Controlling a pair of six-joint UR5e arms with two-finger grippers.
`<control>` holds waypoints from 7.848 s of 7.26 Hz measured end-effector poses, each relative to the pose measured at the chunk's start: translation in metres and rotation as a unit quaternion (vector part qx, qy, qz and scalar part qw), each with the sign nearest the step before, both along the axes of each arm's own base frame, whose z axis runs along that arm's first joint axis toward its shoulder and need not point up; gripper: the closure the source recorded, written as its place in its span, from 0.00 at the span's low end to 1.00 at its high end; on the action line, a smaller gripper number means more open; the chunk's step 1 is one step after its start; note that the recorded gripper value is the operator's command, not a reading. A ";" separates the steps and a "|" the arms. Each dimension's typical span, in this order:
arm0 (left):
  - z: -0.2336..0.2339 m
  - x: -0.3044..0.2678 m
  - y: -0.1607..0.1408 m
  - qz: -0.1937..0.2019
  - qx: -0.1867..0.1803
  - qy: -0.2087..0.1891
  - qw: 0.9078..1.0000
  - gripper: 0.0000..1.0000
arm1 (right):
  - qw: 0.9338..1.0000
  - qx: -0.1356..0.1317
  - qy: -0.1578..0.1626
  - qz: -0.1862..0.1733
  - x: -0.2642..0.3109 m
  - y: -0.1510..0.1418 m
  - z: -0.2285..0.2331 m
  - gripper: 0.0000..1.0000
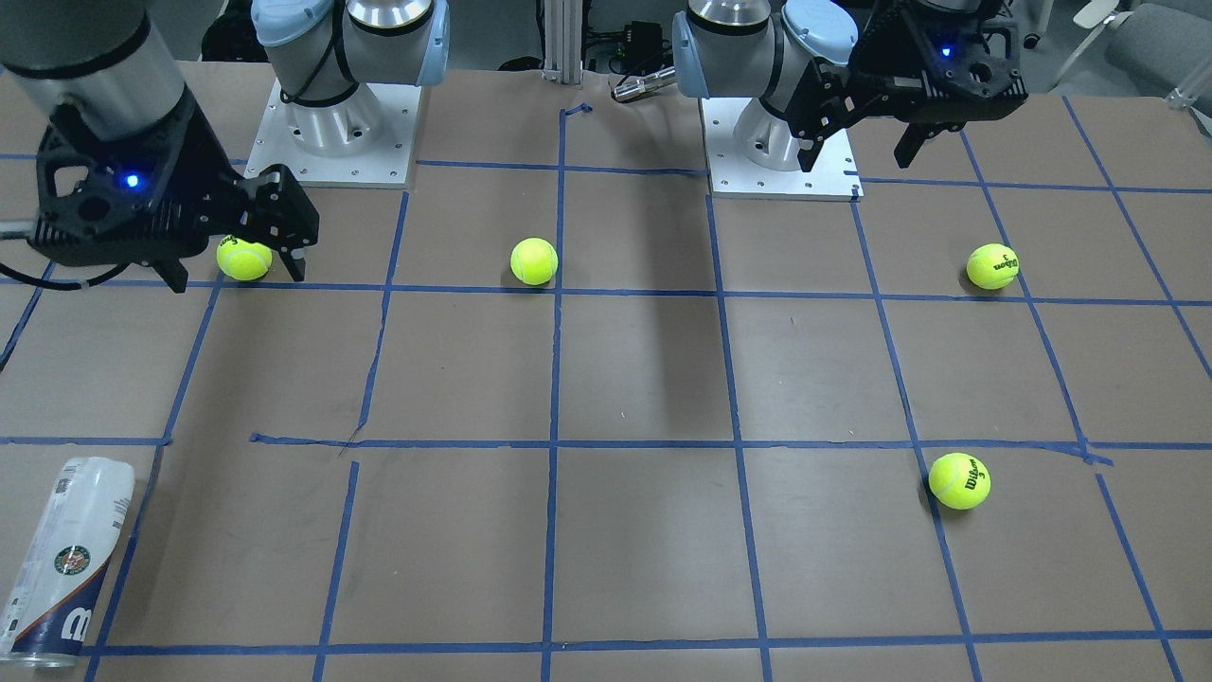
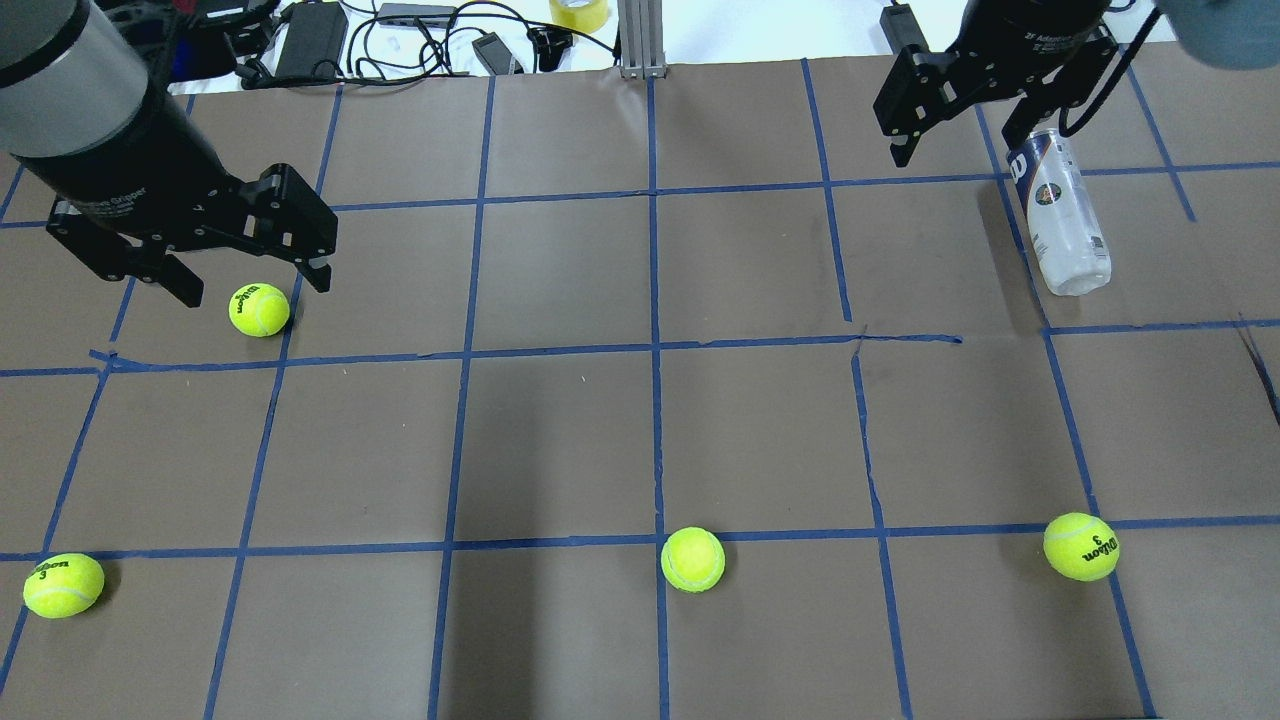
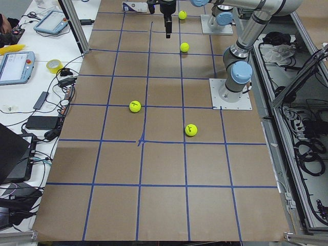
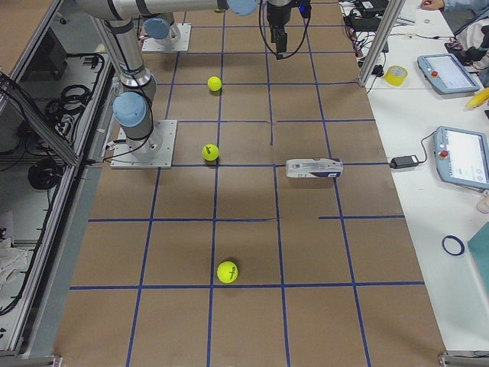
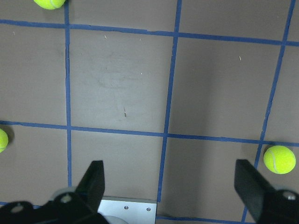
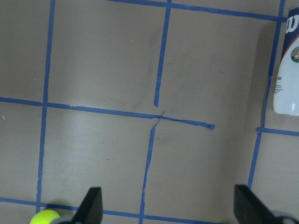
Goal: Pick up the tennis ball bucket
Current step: 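Move the right gripper down over the white tennis ball can, then close the right gripper on the can's closed end, then carry the can with the right gripper toward the table centre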
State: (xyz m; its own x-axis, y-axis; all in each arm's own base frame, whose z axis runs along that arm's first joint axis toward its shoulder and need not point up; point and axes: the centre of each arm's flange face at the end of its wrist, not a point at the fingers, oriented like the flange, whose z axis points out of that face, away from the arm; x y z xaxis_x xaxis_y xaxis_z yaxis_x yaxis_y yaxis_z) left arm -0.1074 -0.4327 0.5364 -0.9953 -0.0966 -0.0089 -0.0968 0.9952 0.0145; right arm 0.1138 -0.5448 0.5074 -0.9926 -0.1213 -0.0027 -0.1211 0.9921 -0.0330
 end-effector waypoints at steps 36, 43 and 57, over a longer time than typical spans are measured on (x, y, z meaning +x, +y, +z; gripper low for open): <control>-0.001 0.001 0.000 0.001 0.001 0.000 1.000 0.00 | 0.997 -0.027 -0.016 0.072 -0.068 -0.220 -0.191 0.46; 0.001 0.018 0.000 -0.018 0.012 -0.030 0.999 0.00 | 0.989 -0.021 -0.028 0.147 0.236 -0.129 -0.211 0.46; -0.020 0.114 -0.026 0.008 0.034 -0.026 0.999 0.00 | 0.730 -0.079 0.037 0.678 0.353 -0.012 -0.284 0.00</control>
State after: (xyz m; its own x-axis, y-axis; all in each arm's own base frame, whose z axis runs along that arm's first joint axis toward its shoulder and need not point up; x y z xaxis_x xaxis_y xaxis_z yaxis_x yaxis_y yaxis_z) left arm 0.0069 -0.4588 0.5162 -0.9917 -0.1090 -0.0684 -0.1141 0.9906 0.0757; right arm 0.4666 -0.5565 0.2239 0.0443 -0.9853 0.1651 -0.9953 -0.0578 -0.0780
